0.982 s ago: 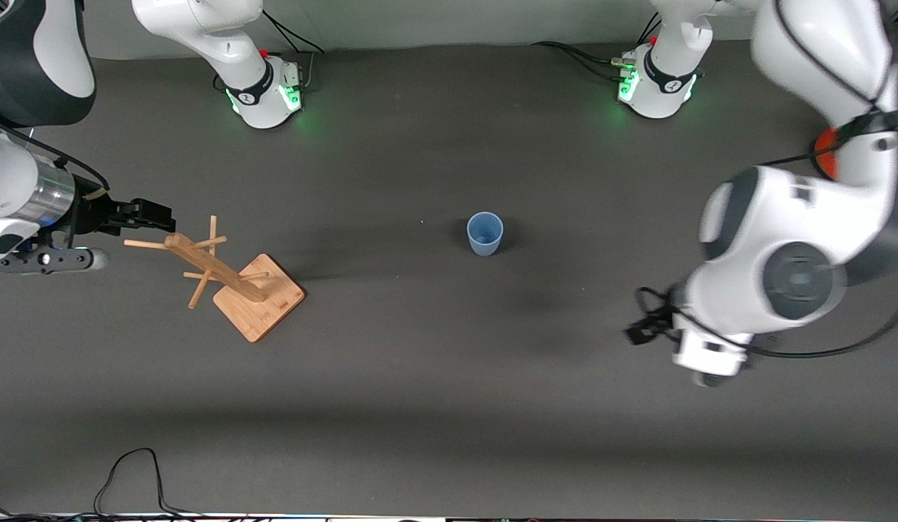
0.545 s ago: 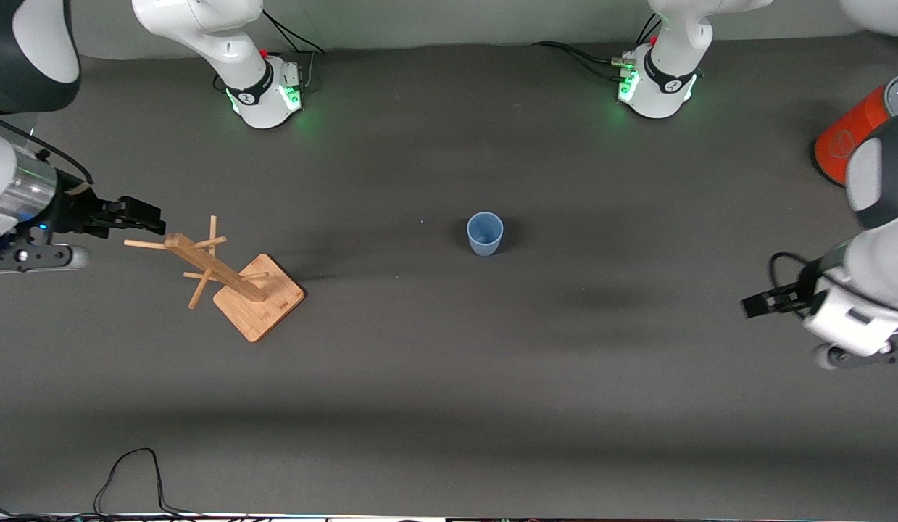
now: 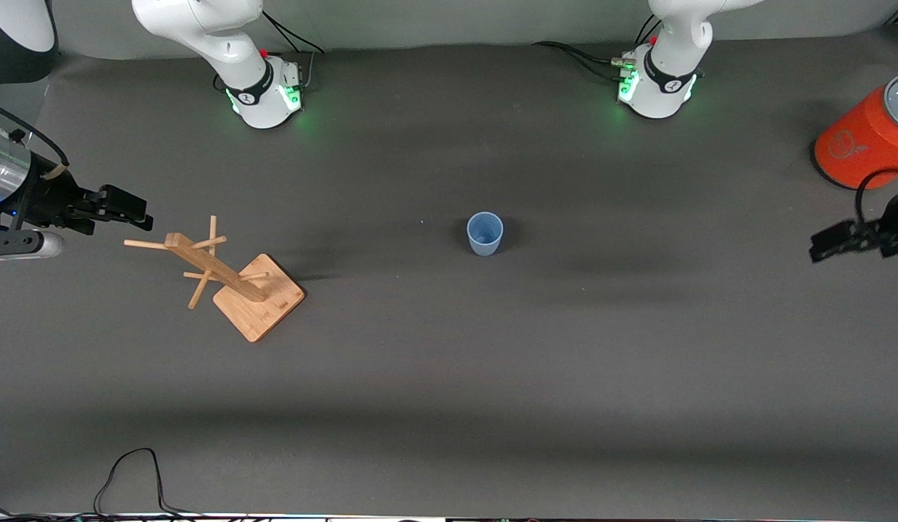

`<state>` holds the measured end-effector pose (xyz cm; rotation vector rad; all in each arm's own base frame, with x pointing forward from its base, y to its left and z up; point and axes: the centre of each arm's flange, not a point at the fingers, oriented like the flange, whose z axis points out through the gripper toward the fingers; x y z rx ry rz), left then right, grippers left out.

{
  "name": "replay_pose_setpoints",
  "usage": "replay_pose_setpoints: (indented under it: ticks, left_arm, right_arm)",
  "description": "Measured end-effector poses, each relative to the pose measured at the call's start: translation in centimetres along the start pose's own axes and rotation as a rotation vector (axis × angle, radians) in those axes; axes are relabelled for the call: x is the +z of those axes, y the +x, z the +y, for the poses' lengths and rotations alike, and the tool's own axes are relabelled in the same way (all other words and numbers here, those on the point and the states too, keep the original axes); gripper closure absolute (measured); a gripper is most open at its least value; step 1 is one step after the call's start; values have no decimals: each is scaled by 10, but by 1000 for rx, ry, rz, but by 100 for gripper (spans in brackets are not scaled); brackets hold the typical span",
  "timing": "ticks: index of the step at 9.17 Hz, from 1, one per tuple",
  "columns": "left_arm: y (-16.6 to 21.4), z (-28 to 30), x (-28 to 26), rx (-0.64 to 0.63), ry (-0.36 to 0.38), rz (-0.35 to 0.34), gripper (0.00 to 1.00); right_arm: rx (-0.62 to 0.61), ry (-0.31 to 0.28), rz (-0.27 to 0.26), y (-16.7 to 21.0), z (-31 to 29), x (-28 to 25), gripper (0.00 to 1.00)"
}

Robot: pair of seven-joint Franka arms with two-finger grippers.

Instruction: Rotate and upright cup with both arms

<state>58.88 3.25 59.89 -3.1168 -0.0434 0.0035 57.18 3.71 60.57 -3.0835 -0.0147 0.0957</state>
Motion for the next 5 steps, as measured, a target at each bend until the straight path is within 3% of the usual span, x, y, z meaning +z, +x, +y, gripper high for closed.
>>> replay_pose_setpoints:
  ticks: [5]
  left_arm:
    - [-39, 15, -26, 52, -9, 26, 0]
  right_arm:
    - [-9, 14, 6, 0, -6, -3, 0]
